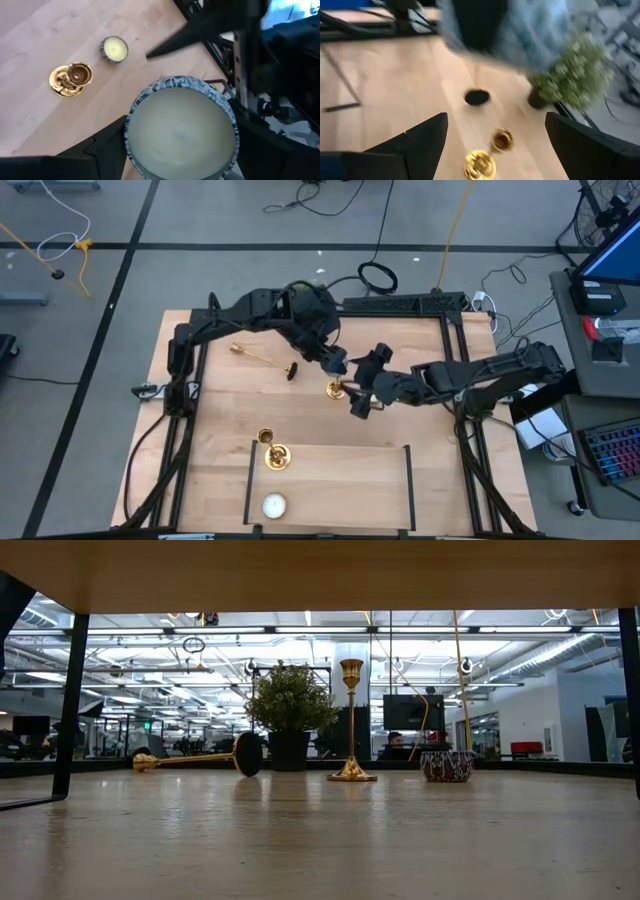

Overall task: Pick & Place candle stick holders
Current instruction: Put the light blue scented candle on the shelf

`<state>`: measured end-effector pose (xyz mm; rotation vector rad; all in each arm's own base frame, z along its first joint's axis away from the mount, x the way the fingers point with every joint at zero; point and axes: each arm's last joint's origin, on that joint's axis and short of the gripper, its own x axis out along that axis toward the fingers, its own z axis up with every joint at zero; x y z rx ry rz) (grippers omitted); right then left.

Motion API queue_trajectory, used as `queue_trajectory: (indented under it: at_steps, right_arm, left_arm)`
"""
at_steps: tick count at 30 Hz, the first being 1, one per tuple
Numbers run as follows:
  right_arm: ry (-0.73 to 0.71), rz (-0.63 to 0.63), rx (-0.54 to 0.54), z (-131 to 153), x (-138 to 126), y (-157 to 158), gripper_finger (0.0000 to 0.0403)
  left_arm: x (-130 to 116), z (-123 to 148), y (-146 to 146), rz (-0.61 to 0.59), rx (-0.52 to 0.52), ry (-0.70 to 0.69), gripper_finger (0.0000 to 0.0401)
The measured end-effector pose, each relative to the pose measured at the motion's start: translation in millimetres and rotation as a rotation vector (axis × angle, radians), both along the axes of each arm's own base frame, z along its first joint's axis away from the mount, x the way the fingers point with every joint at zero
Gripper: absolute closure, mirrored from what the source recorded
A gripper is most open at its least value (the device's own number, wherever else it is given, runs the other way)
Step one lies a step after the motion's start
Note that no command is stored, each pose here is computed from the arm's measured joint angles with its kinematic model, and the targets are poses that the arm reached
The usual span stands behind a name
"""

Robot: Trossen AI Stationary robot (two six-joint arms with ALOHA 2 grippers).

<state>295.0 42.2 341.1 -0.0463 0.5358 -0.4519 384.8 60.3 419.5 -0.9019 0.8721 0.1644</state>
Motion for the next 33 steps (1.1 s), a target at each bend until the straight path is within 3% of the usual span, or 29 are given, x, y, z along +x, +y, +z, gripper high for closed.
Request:
queue_trajectory:
  at_steps: [6, 10, 33]
  right_arm:
    - [0.060, -0.123, 0.032, -7, -2, -27, 0.0069]
    - [0.054, -0.110, 0.012, -5, -1, -30, 0.0069]
    - [-0.100, -0.019, -0.036, 20, -15, 6, 0.0069]
  left_arm:
    - [2, 1, 27, 0.073, -0.017, -0.054, 0.0108]
    - [7, 0, 39, 0.060, -0.076, -0.105, 0.0108]
    - [19, 9, 7, -0.055, -0.131, -0.202, 0.0108]
